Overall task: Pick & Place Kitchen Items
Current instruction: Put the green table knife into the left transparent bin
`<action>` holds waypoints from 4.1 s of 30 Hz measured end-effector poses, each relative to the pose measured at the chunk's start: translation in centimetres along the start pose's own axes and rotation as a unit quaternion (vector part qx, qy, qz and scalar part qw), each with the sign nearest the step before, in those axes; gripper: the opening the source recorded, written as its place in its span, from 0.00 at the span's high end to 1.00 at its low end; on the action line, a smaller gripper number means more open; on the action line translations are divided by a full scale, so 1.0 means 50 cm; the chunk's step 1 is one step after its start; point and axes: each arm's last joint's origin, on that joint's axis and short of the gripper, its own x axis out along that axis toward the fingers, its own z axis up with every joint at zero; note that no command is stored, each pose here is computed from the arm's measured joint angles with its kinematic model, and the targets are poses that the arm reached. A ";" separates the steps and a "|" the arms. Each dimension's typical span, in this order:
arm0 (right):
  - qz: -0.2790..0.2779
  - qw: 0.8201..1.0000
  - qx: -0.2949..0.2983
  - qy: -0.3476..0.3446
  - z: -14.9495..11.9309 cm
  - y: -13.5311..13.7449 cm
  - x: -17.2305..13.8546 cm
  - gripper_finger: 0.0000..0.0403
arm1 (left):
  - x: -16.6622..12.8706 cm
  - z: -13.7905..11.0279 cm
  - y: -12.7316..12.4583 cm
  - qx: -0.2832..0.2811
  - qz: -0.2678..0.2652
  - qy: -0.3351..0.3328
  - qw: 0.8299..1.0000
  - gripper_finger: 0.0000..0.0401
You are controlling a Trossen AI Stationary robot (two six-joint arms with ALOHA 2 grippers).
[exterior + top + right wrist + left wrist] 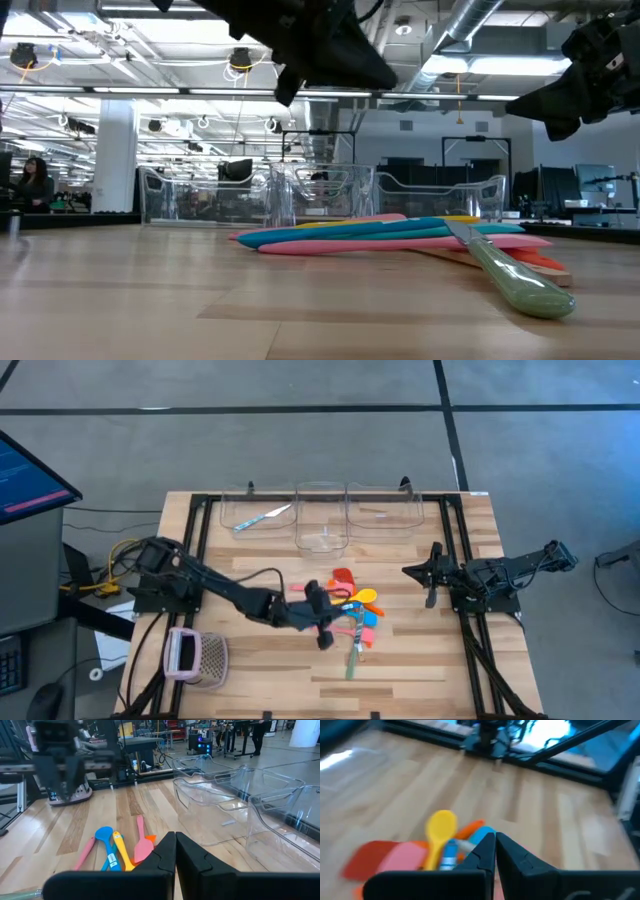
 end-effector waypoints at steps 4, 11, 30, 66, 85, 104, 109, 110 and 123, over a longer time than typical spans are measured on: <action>0.004 1.000 0.014 0.001 0.000 0.000 0.000 0.99 | -0.006 -0.016 -0.038 -0.007 -0.033 -0.020 0.999 1.00; 0.095 0.993 0.066 0.022 -0.002 0.011 -0.001 1.00 | -0.035 -0.043 -0.090 -0.037 -0.023 -0.046 0.998 1.00; 0.149 0.984 0.091 0.033 -0.001 0.034 0.004 1.00 | -0.010 -0.093 -0.180 -0.033 -0.016 -0.052 0.998 1.00; 0.192 0.976 0.055 0.089 -0.036 0.114 0.060 1.00 | 0.032 -0.069 -0.127 -0.071 0.009 -0.045 0.996 1.00; 0.225 0.961 0.050 0.155 -0.058 0.130 0.073 1.00 | 0.068 -0.046 -0.079 -0.060 0.001 -0.028 0.998 1.00; 0.149 0.949 -0.005 0.277 -0.037 0.226 0.226 1.00 | -0.028 0.009 0.011 0.028 0.043 0.116 0.992 1.00; 0.140 0.939 -0.034 0.312 -0.015 0.258 0.258 1.00 | -0.092 -0.005 0.043 0.035 0.043 0.115 0.992 1.00; 0.142 0.935 -0.053 0.320 -0.012 0.265 0.263 1.00 | -0.106 -0.014 0.051 0.039 0.044 0.118 0.991 1.00; 0.264 0.853 -0.253 0.371 0.008 0.378 0.332 1.00 | -0.215 -0.062 0.135 0.035 0.034 0.092 0.995 1.00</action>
